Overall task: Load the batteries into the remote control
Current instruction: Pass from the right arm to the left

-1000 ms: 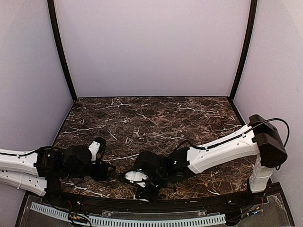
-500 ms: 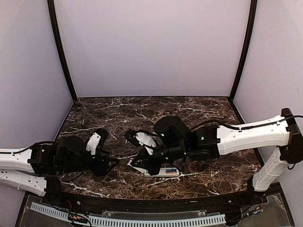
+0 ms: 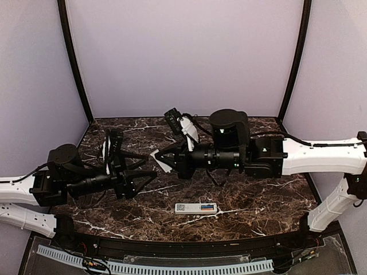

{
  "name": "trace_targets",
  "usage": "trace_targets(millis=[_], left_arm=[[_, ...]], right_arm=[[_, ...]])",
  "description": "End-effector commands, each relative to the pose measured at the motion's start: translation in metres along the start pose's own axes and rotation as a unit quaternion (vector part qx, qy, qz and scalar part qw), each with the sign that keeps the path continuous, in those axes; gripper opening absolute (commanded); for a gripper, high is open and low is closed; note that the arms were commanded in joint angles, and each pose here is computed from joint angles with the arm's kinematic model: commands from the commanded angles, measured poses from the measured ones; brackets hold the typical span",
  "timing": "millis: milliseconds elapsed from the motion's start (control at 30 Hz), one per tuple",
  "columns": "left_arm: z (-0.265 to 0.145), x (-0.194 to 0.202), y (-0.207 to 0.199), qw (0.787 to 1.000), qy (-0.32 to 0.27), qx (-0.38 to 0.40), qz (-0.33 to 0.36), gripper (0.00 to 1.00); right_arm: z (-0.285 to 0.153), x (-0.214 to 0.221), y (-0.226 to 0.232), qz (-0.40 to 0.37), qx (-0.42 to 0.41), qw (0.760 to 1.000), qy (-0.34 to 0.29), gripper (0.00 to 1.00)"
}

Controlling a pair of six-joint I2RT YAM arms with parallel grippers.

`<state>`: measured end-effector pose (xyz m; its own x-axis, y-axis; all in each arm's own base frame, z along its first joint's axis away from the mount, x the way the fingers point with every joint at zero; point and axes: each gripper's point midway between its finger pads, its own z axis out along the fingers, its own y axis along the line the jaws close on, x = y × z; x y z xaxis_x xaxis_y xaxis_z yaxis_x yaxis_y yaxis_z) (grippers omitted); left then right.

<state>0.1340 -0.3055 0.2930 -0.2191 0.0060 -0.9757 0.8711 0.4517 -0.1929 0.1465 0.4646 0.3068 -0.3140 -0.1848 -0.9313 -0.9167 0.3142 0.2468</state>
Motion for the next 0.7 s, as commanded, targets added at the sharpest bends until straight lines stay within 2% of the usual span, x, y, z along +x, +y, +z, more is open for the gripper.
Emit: trace_targets(millis=[0, 200, 400, 667], left_arm=[[-0.002, -0.052, -0.020, 0.995, -0.090, 0.048, 0.004, 0.70], [-0.003, -0.073, -0.035, 0.990, -0.099, 0.096, -0.001, 0.70], [0.021, -0.076, -0.020, 0.988, -0.061, 0.132, -0.055, 0.69], [0.055, -0.068, -0.018, 0.985, -0.039, 0.166, -0.035, 0.72]], right_arm=[[-0.021, -0.062, 0.002, 0.010, 0.003, 0.996, -0.092, 0.00], [-0.041, -0.086, 0.012, 0.001, -0.033, 0.991, -0.127, 0.00], [-0.051, -0.085, 0.011, -0.013, -0.072, 0.990, -0.122, 0.00], [-0.062, -0.080, -0.011, -0.022, -0.084, 0.989, -0.116, 0.00]])
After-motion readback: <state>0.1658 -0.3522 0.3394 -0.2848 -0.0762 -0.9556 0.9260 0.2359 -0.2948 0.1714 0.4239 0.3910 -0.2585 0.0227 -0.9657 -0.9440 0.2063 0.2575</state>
